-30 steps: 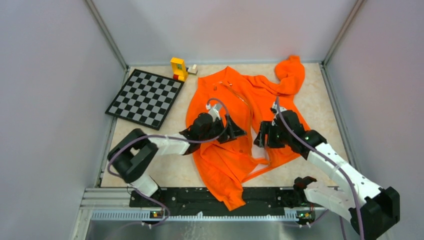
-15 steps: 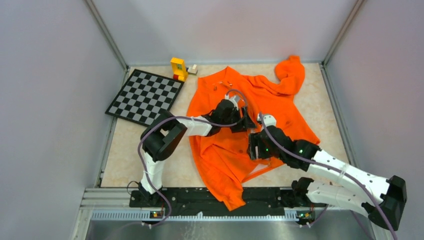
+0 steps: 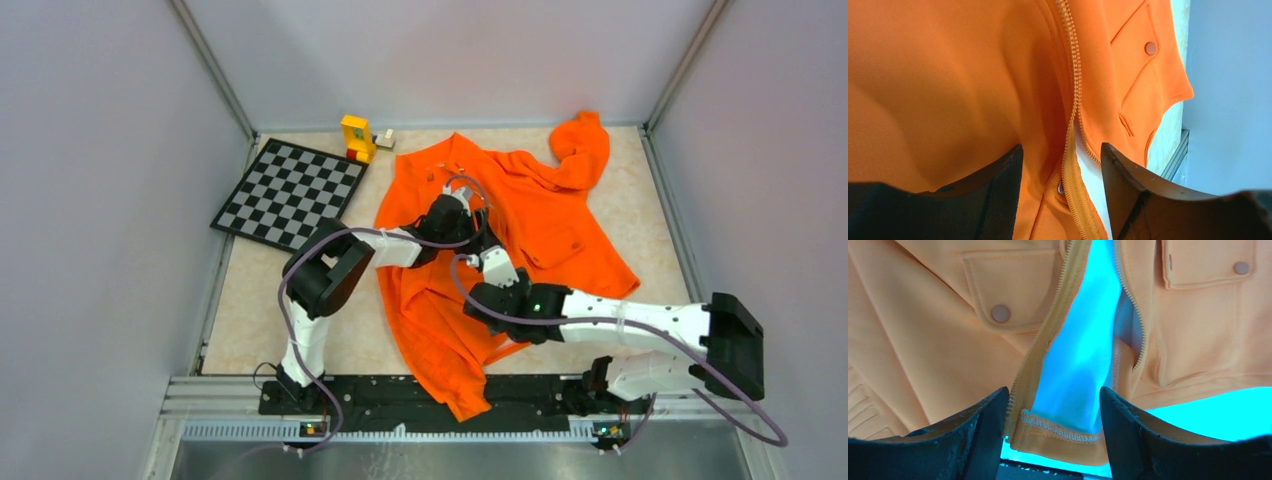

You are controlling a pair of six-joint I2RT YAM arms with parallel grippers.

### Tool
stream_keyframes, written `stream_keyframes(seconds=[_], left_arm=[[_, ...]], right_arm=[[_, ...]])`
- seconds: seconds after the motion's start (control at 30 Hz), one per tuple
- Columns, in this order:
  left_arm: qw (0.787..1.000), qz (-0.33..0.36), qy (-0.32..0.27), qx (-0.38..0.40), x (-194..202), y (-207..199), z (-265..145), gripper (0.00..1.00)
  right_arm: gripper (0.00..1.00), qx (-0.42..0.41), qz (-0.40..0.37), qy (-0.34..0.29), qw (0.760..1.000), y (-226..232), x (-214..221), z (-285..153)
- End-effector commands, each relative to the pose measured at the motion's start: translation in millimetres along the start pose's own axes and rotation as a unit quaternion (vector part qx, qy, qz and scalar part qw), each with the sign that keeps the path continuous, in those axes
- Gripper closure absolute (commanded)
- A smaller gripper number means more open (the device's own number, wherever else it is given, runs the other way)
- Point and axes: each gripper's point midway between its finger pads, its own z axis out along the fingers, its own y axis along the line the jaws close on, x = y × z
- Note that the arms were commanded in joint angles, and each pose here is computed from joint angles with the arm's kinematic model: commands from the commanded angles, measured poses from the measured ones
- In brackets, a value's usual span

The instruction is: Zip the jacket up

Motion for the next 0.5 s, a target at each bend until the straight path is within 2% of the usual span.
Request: stream_keyframes(seconds=[0.0,0.1,0.13,0.2,0.3,0.47], left_arm=[[0.999,0.002,-0.008,0.033,-10,-8,6,0.41],[0.999,0.004,-0.011,0.038,-13,-9,12,0.48],[0.999,0.006,-0.013,0.038,-15,-9,13,0.51],[0.999,0.015,-0.016,0.036,-18,-8,16,0.57],[0.999,0.025,-0.022,0.027,-21,-3,19,0.64],[0.997,0.046,-0.052,0.013,-43,-2,5,0.81]], right_arm=[[0.36,0.078,-0.026,-0.023,0.996,-10,-12,-7],[0.44,0.124,-0.035,-0.014,0.992,-17,-11,-4],[0.53,0.128,-0.034,-0.013,0.991,-18,-10,-3],[0.80,0.126,-0.019,-0.019,0.992,-19,-12,-6],[1.00,0.080,0.010,-0.036,0.996,-13,-16,-12],[1.00,-0.038,0.095,-0.044,0.994,-3,-16,-22]])
